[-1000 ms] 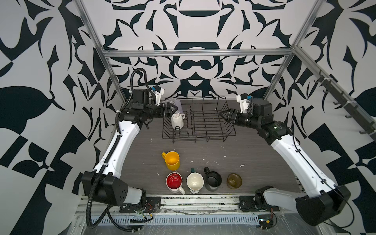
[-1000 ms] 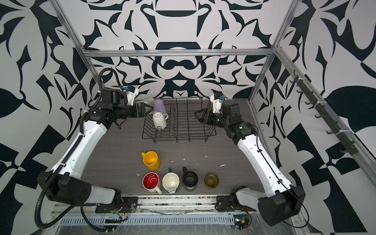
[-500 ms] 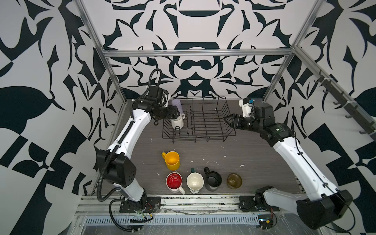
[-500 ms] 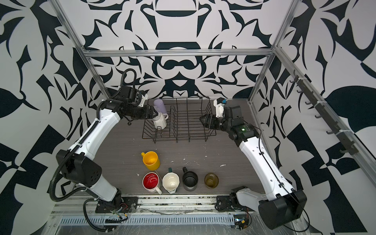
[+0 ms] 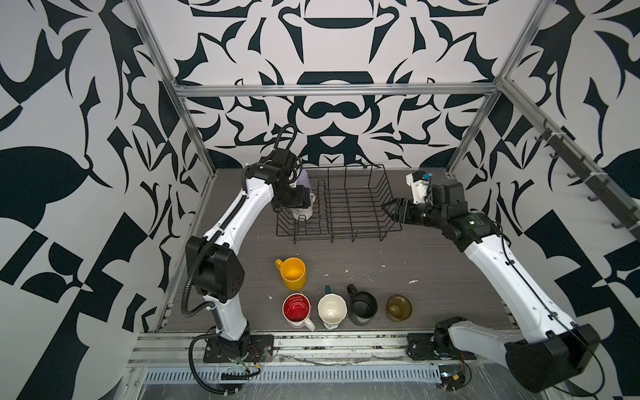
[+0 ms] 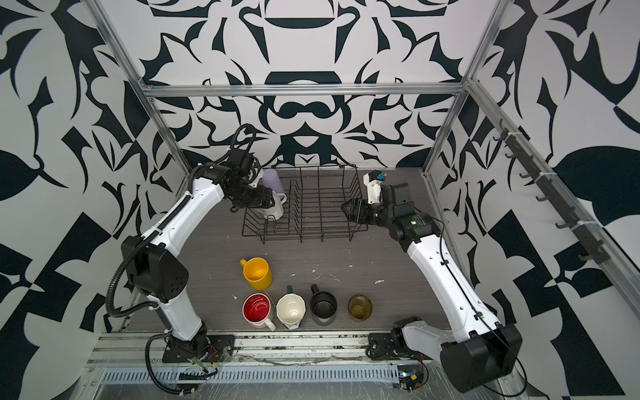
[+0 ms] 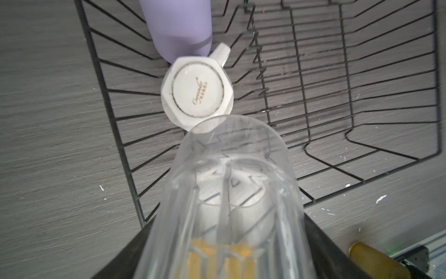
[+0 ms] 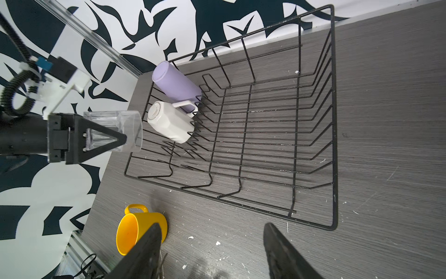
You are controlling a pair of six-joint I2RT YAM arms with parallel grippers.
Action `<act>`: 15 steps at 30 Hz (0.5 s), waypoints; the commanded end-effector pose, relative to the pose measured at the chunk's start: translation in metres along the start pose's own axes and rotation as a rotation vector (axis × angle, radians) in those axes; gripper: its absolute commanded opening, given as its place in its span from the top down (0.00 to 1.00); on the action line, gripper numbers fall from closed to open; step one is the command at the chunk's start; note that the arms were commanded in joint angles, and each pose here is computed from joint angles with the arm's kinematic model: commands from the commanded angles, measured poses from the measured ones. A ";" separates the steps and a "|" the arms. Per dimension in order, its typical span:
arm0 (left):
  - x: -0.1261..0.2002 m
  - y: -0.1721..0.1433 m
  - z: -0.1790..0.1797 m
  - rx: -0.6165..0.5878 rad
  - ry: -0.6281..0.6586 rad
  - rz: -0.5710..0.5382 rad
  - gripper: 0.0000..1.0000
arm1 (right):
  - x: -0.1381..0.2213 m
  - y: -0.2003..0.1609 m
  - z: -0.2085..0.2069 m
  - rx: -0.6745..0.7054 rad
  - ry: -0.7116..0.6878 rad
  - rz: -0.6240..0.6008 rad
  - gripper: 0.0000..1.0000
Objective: Load cups into a dish rack
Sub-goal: Place the cup upside down at the dish rack.
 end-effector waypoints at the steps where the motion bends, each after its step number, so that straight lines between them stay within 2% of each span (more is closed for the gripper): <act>1: -0.005 -0.007 0.000 0.000 0.019 0.071 1.00 | 0.007 0.001 0.003 0.034 0.019 -0.021 0.31; 15: -0.045 -0.017 0.006 -0.002 0.062 0.202 1.00 | 0.011 -0.006 -0.005 0.047 -0.002 -0.020 0.30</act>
Point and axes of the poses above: each gripper's point midway between its finger pads, its own x axis back along the fingers, its own z axis along the line the jaws close on, y = z × x, the point moved 6 cm from there along x, back along the fingers, and after that the axes turned 11 degrees about -x, right-handed, at the moved point
